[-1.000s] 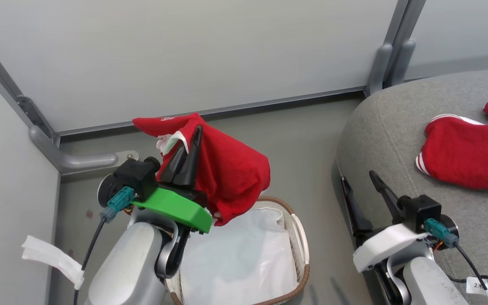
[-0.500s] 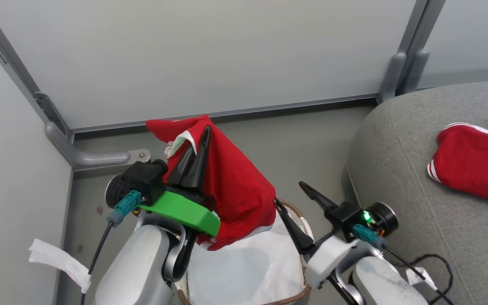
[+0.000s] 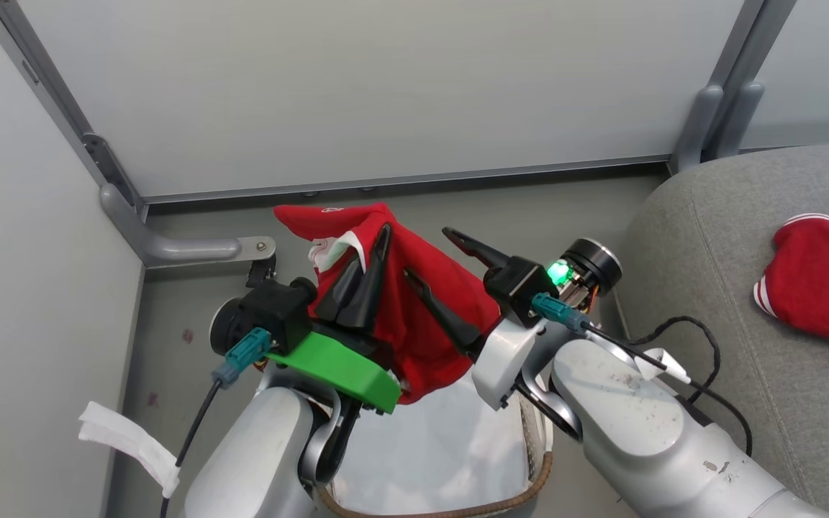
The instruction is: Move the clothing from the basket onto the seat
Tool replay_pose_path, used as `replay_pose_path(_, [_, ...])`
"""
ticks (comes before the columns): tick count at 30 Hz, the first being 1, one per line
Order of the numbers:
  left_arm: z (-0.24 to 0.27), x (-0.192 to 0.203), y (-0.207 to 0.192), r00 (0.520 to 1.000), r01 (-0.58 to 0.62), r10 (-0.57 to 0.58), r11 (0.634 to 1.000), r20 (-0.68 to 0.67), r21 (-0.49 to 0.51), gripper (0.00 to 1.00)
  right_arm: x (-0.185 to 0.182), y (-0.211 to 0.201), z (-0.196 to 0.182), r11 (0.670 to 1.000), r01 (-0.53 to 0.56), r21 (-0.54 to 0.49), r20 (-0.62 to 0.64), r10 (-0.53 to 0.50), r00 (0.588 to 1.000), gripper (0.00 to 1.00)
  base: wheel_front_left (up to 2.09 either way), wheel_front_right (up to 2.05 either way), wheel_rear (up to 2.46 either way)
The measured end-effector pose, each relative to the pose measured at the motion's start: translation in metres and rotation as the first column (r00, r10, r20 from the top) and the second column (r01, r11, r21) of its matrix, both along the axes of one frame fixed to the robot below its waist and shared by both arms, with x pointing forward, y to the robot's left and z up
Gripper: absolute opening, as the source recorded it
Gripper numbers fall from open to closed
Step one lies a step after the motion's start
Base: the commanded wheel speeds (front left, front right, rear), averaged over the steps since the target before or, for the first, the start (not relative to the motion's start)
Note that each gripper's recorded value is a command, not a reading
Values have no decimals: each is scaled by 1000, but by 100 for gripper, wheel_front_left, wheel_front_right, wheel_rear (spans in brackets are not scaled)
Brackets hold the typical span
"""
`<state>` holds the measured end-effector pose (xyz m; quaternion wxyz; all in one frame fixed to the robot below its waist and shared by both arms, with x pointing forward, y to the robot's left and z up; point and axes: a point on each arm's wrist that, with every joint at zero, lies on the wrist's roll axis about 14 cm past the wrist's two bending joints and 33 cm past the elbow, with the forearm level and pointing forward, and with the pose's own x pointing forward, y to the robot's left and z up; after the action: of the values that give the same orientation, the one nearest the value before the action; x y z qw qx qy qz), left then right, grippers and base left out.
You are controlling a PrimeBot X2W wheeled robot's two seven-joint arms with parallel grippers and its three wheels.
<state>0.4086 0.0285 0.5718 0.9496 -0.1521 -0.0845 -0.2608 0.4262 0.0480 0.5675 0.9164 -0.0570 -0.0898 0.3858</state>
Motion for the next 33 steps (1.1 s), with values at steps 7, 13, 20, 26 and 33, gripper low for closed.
replay_pose_path(7, [-3, -4, -2, 1000, 11, -11, 1000, -11, -2, 0, -5, 8, -52, 992, -45, -115, -128, 31, 991, 100, 0, 0, 0])
replay_pose_path(13, [0, -2, -4, 1000, 19, -20, 1000, -6, -9, 0, -9, 8, -79, 987, -63, -145, -206, 32, 978, 100, 0, 0, 0])
replay_pose_path(20, [-1, -1, -4, 1000, 21, -21, 1000, -9, -11, 0, -18, 10, -98, 987, -79, -138, -273, 39, 961, 0, 0, 0, 0])
replay_pose_path(26, [-3, 2, -3, 1000, 16, -17, 1000, -18, -16, 0, -19, 9, -102, 989, -76, -125, -298, 36, 954, 0, 0, 0, 0])
replay_pose_path(33, [-6, 5, -4, 999, 18, -19, 1000, -27, -18, 0, -17, 3, -102, 996, -39, -83, -322, 11, 947, 0, 0, 0, 0])
